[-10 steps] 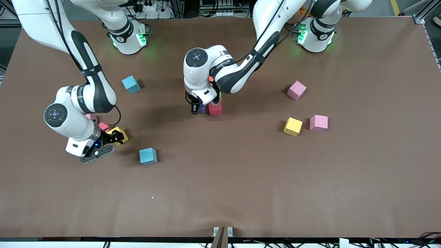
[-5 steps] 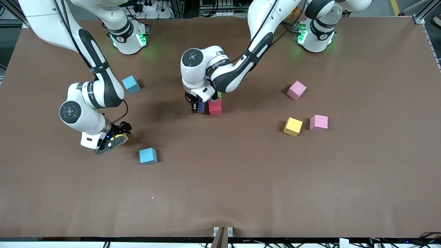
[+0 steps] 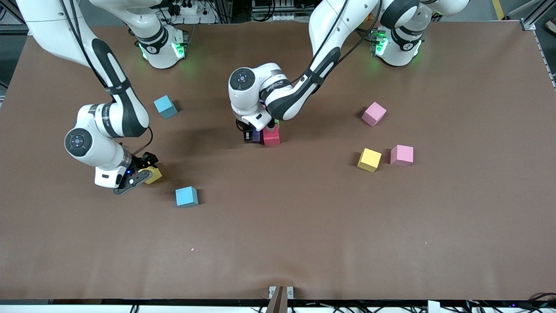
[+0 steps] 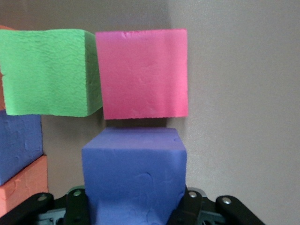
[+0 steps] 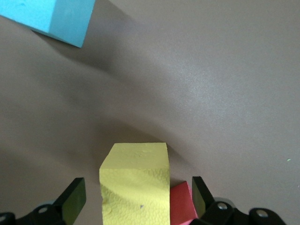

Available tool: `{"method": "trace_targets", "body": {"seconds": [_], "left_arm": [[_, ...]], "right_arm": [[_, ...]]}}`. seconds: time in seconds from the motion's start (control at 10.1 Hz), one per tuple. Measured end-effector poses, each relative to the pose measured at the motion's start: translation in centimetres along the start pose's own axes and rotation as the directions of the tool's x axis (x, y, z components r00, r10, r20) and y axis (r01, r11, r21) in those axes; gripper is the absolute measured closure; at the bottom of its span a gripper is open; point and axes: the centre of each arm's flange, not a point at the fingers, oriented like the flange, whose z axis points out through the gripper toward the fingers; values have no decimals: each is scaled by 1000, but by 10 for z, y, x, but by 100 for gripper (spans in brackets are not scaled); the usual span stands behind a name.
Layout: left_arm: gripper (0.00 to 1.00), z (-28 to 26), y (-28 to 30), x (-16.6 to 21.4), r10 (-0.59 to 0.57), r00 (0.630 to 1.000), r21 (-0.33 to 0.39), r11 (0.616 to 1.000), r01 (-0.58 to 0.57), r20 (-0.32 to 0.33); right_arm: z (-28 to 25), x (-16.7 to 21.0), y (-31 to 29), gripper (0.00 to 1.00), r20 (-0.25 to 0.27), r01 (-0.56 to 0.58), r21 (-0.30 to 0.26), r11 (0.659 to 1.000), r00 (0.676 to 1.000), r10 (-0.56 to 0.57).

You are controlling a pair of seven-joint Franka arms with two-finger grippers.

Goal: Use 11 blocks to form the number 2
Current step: 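Place the purple cube with the left gripper while the right gripper grasps yellow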

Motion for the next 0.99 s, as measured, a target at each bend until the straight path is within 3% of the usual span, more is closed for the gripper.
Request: {"method": "trace_targets", "body": {"seconds": [0.79, 0.89, 0.99], "left_arm": [[41, 26, -2, 6, 24, 999, 21, 1000, -23, -29], [41, 28, -2, 7, 32, 999, 22, 999, -31, -30], [41, 29, -2, 7, 37, 999, 23, 999, -36, -32]], "right_arm": [[42, -12, 5, 3, -3, -11, -1, 1000, 1000, 11], [42, -14, 8, 9, -3, -13, 0, 1000, 1000, 13], [42, -14, 9, 24, -5, -14, -2, 1000, 1000, 14]]}}
